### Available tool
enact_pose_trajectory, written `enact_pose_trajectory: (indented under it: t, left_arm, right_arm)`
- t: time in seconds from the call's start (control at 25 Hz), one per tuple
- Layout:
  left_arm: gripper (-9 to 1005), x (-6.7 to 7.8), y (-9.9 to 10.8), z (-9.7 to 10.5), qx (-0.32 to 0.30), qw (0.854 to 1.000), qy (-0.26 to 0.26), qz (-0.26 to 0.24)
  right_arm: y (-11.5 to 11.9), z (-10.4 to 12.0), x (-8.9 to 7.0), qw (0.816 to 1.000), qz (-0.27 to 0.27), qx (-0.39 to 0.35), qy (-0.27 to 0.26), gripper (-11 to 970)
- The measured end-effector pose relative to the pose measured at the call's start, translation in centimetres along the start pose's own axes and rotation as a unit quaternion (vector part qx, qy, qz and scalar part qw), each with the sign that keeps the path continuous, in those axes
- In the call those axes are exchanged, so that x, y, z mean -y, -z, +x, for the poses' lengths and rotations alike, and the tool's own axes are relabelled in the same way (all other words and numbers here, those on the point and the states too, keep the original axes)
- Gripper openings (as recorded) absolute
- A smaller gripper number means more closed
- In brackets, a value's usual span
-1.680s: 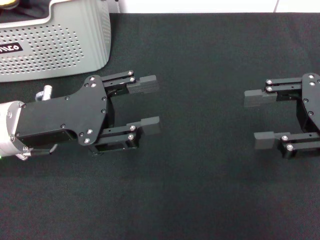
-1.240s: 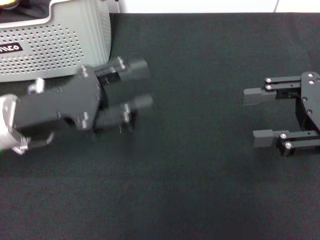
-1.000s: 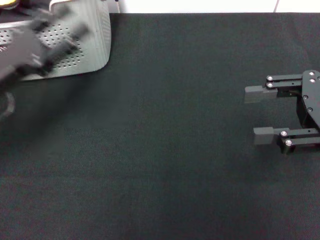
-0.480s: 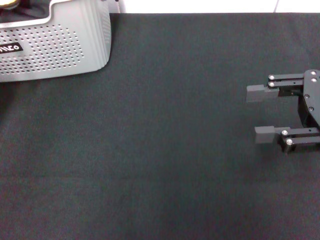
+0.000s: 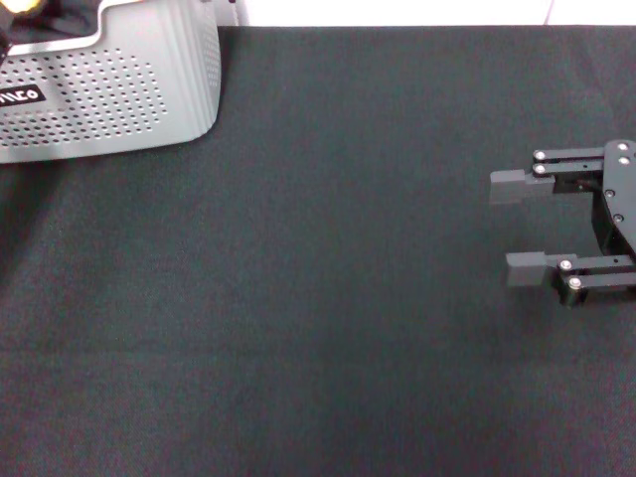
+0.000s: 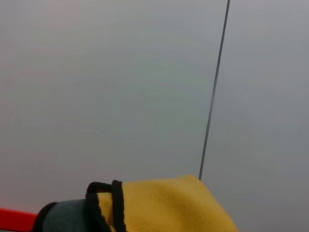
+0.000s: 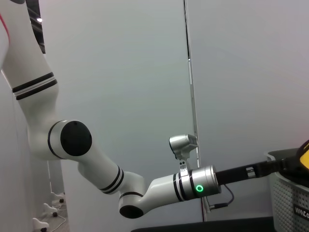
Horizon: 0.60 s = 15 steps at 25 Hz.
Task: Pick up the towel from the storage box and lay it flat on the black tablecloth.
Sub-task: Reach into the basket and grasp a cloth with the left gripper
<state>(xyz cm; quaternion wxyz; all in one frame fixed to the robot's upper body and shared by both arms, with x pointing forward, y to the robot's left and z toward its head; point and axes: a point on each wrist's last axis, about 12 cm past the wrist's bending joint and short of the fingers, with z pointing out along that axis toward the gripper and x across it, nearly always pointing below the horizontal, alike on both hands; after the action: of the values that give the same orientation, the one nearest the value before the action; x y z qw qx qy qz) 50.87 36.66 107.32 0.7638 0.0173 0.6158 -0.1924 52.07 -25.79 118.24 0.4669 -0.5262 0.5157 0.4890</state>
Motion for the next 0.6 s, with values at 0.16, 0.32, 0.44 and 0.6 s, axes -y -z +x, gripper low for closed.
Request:
enact_pose_trajectory:
  t: [0.16, 0.32, 0.44, 0.6]
  left_arm:
    - [668, 0.14, -0.16, -0.07, 0.006, 1.000, 0.002, 0.003]
    - [667, 0.08, -0.30, -0.08, 0.008, 1.000, 0.002, -0.002]
    - [665, -0.08, -0.30, 0.10, 0.008, 1.000, 0.001, -0.015]
    - [662, -0.04, -0.13, 0.45, 0.008, 1.000, -0.006, -0.027]
  right_arm:
    - [0.07, 0.18, -0.15, 1.000, 0.002, 0.001, -0.004, 631]
    - [0.12, 0.26, -0.26, 1.000, 0.003, 0.001, -0.004, 631]
    - [0.12, 0.22, -0.26, 1.000, 0.004, 0.002, -0.004, 631]
    - [0.17, 0.13, -0.27, 1.000, 0.004, 0.006, -0.002, 631]
